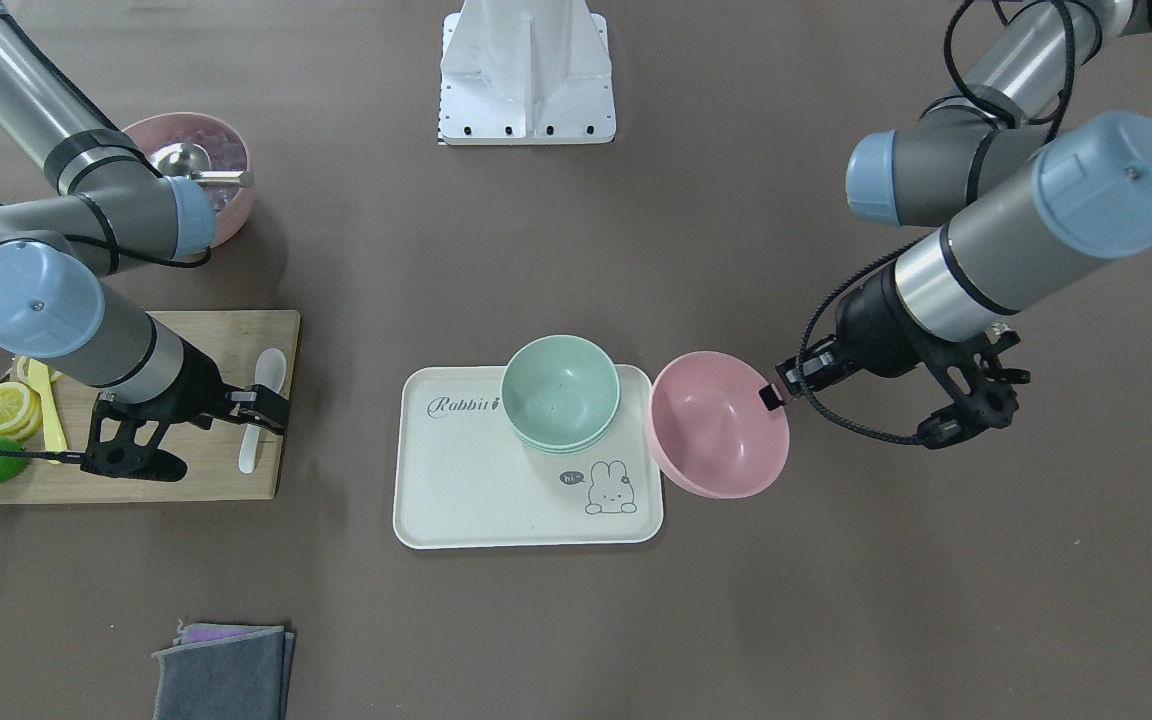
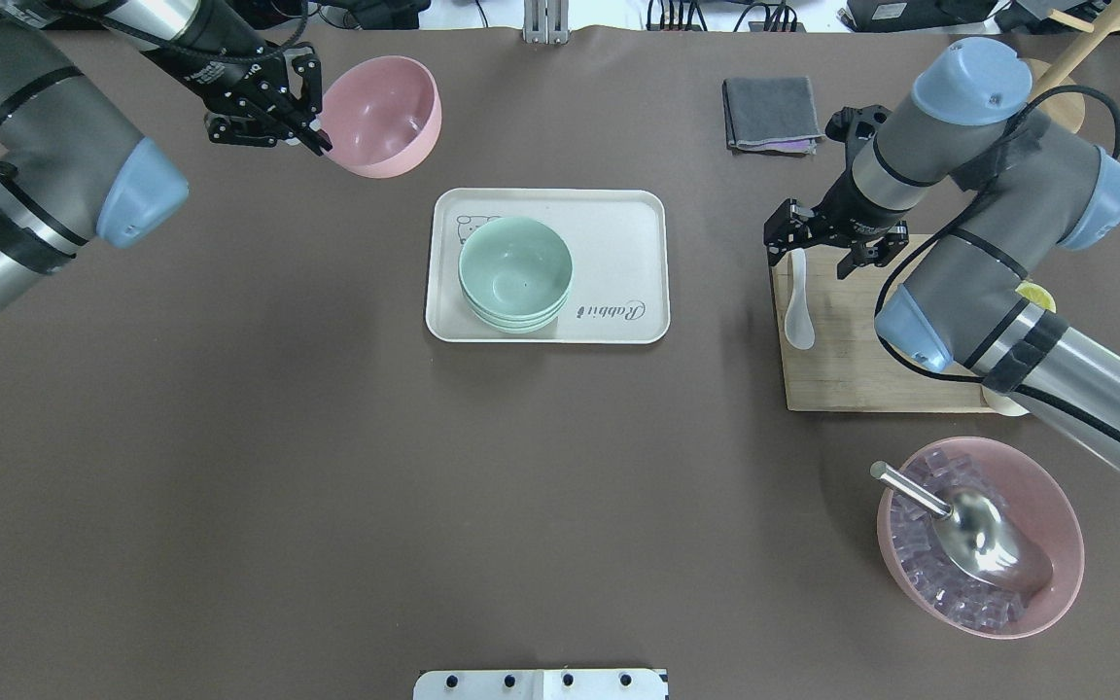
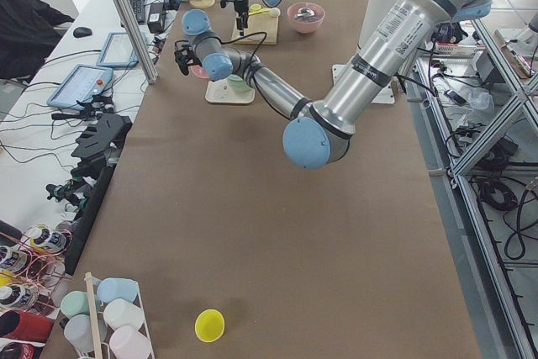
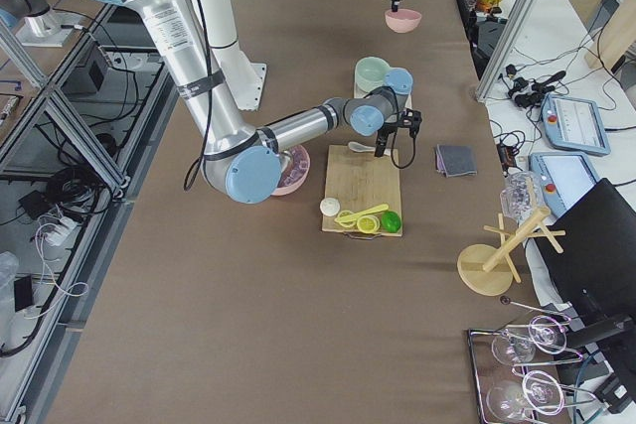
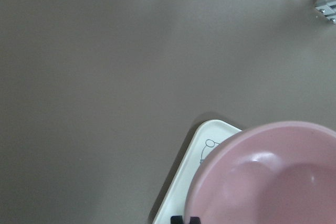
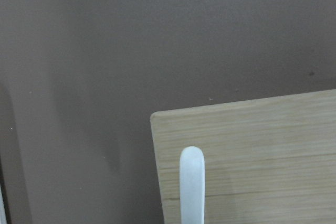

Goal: Stack pink bowl on green and place spoon
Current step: 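Lift the pink bowl toward the tray while the right gripper reaches the spoon, then lower the pink bowl onto the green bowls while the right gripper lifts the white spoon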

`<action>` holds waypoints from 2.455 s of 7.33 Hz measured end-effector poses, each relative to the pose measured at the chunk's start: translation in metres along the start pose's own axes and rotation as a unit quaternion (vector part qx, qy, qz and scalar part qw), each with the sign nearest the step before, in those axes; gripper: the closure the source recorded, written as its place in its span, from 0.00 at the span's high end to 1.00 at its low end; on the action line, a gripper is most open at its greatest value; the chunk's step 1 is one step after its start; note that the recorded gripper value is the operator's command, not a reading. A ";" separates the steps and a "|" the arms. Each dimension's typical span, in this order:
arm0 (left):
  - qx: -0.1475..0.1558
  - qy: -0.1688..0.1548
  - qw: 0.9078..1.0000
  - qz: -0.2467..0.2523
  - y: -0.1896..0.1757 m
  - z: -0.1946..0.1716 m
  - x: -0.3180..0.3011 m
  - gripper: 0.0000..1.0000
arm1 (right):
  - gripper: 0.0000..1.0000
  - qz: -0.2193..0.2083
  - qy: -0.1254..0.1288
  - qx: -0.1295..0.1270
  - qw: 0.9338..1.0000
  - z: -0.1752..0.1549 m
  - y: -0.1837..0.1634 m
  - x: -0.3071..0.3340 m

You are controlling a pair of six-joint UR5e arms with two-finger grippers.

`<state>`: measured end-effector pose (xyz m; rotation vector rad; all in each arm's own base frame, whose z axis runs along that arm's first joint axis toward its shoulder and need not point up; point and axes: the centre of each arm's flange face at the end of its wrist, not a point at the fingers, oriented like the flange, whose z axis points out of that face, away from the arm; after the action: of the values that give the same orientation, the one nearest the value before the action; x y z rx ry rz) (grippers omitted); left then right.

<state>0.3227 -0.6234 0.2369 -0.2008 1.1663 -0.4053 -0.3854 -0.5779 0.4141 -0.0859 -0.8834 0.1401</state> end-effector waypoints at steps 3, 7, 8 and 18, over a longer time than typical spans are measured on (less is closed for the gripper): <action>0.000 -0.004 1.000 0.001 0.017 0.018 0.010 0.00 | 0.85 0.004 0.013 0.003 1.000 0.014 0.008 0.000; 0.002 -0.007 1.000 0.006 0.028 0.034 0.014 0.00 | 0.00 0.007 0.023 0.007 1.000 0.020 0.009 0.009; 0.002 -0.007 1.000 0.007 0.029 0.034 0.014 0.00 | 0.00 0.008 0.023 0.008 1.000 0.019 0.009 0.008; -0.002 -0.017 1.000 0.023 0.097 0.099 0.045 0.00 | 0.00 0.029 -0.038 0.011 0.999 -0.068 -0.024 0.006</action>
<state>0.4487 -0.5593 0.2017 -0.1832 1.1359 -0.3570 -0.3268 -0.6014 0.3789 -0.0856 -0.9544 0.2088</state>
